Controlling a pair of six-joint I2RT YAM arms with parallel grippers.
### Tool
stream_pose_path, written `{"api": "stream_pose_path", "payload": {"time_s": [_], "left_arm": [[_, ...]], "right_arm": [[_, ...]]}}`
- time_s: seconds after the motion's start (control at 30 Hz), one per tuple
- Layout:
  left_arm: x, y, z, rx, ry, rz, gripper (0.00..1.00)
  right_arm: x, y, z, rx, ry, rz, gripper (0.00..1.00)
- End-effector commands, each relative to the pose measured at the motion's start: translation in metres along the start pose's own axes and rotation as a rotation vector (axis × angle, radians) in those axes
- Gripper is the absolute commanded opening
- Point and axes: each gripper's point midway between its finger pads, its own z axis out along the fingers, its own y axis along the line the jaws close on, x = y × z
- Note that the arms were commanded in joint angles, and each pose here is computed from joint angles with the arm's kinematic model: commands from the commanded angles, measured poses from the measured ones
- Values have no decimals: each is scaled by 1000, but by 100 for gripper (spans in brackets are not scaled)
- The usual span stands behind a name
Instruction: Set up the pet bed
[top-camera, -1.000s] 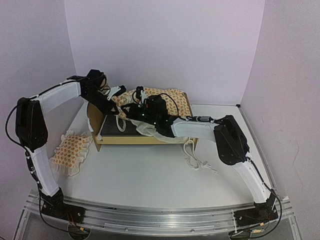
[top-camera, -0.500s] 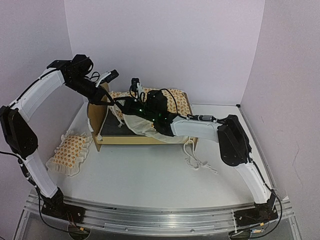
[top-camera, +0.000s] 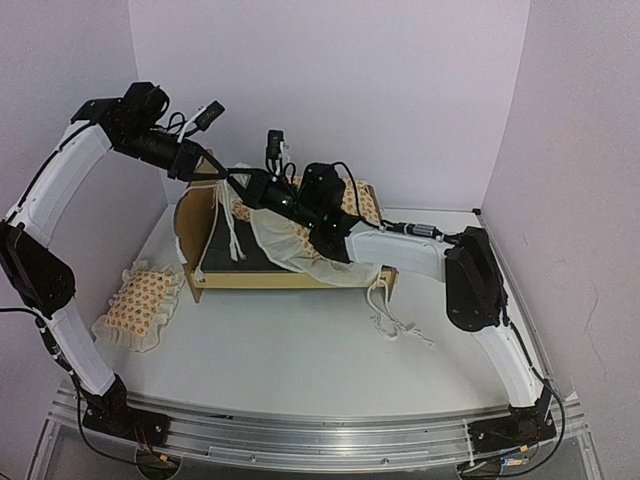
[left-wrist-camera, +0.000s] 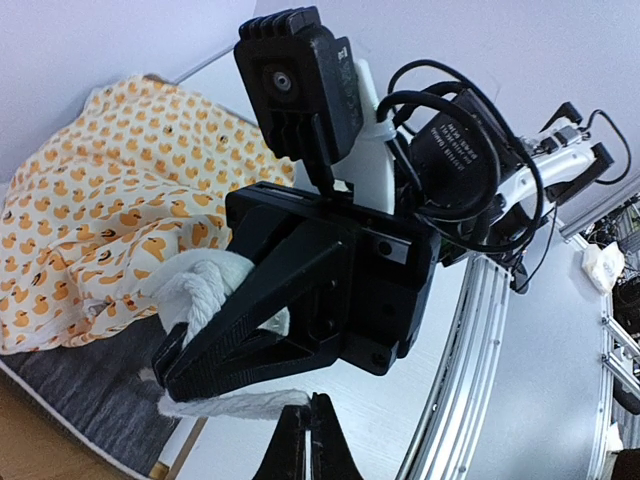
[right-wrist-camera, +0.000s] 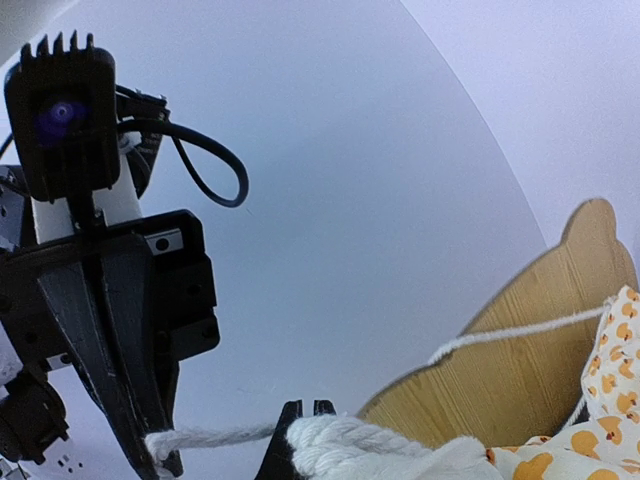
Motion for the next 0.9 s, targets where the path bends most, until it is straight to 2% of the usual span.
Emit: {"api": "stream_pose_path", "payload": {"time_s": [0.0, 0.17, 0.33, 0.47, 0.5, 0.6, 0.67, 0.7, 0.73, 0.8, 0.87], "left_arm": [[-33, -106, -34, 350, -169, 123, 0], [-9, -102, -21, 390, -134, 100, 0], [74, -69, 23, 322, 65, 42, 0], [133, -55, 41, 282, 198, 70, 0], [143, -50, 43, 259, 227, 82, 3], [152, -34, 46, 177, 270, 121, 40], [150, -18, 48, 99, 284, 141, 56], [149, -5, 49, 35, 294, 143, 59], [147, 11, 51, -48, 296, 129, 60], [146, 44, 51, -206, 307, 109, 49], [148, 57, 52, -268, 310, 95, 40]], "right_arm": [[52, -91, -20, 282, 134, 43, 0], [57, -94, -22, 289, 146, 47, 0], [65, -99, -25, 301, 160, 54, 0], [69, -101, -26, 307, 170, 62, 0], [70, -102, -27, 308, 171, 63, 0], [71, -102, -27, 310, 175, 65, 0], [71, -102, -27, 310, 175, 65, 0], [70, -102, -26, 308, 175, 65, 0], [70, -101, -26, 306, 173, 65, 0], [67, -99, -24, 300, 168, 63, 0], [62, -95, -22, 289, 160, 57, 0]]}}
